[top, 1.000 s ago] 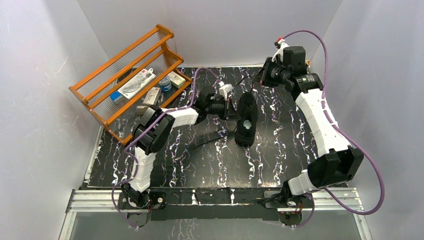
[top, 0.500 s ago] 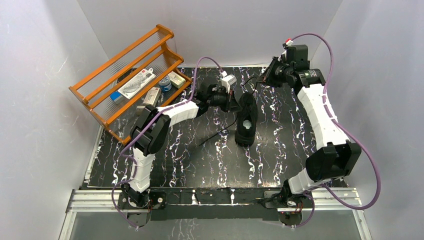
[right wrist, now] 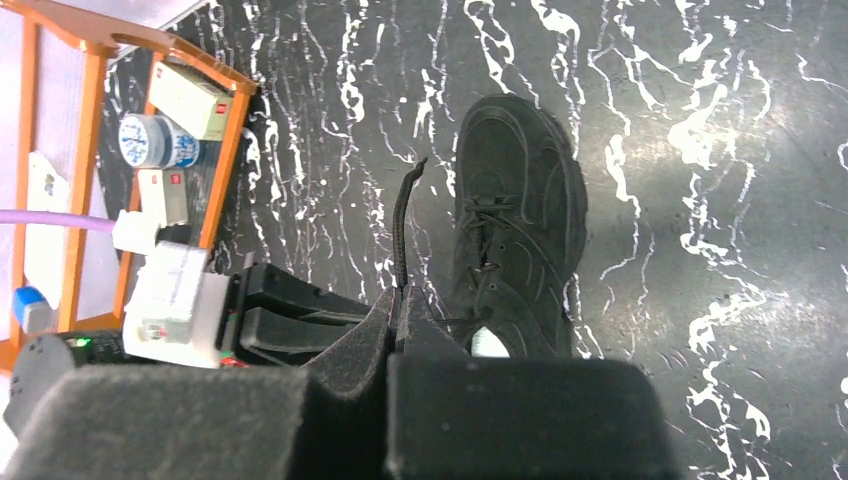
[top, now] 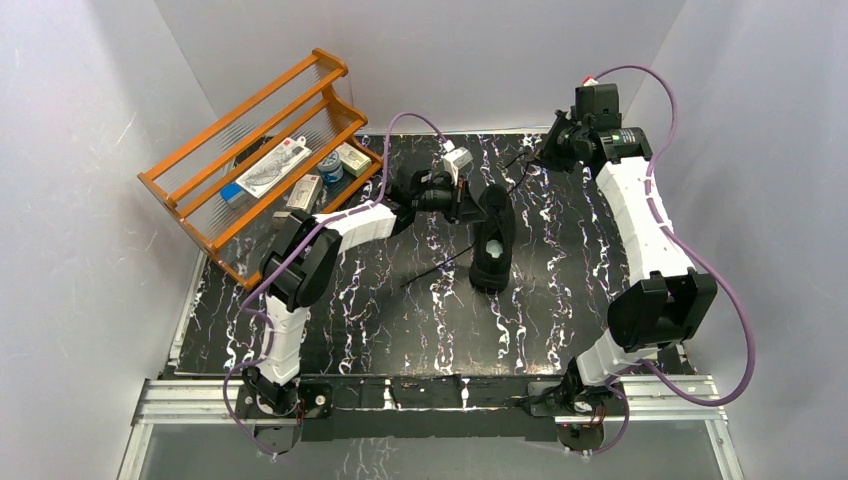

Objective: Tie the shoes

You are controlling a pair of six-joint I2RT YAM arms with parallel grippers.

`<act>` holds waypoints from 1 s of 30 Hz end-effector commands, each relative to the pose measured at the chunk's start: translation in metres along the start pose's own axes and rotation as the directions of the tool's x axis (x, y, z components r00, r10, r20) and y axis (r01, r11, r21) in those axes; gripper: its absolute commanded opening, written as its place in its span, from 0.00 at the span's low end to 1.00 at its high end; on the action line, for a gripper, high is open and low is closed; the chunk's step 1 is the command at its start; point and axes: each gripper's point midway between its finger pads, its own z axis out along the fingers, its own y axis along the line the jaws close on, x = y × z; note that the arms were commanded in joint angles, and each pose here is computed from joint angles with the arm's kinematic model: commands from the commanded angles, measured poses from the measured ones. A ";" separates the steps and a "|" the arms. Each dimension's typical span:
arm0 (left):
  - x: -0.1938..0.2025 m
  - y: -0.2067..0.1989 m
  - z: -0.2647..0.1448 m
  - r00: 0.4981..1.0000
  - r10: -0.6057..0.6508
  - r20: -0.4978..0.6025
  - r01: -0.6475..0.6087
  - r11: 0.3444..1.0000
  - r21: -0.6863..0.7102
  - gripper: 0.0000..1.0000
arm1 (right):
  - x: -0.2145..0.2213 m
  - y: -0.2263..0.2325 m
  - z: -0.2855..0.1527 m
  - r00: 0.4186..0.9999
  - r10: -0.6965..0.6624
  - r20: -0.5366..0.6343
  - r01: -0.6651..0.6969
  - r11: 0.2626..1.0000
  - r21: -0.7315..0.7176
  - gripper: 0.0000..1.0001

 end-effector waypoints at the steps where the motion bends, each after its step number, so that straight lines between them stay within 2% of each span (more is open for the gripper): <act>1: -0.034 -0.030 -0.013 0.996 0.053 0.074 -0.060 0.993 0.101 0.00 | -0.012 -0.004 -0.008 0.999 -0.017 0.046 0.016 1.000 0.024 0.00; 9: -0.033 -0.025 -0.010 0.997 0.007 0.072 -0.015 0.993 0.117 0.00 | -0.004 0.018 -0.001 1.000 -0.030 0.010 0.031 0.992 -0.124 0.00; 18: -0.030 -0.027 -0.009 0.998 -0.004 0.066 -0.005 0.991 0.136 0.04 | 0.000 0.014 0.005 1.000 -0.021 -0.006 0.021 0.993 -0.114 0.00; 30: -0.028 -0.019 0.000 0.997 0.000 0.077 -0.008 0.995 0.094 0.23 | 0.002 0.022 0.002 1.000 0.000 -0.021 -0.003 0.989 -0.150 0.00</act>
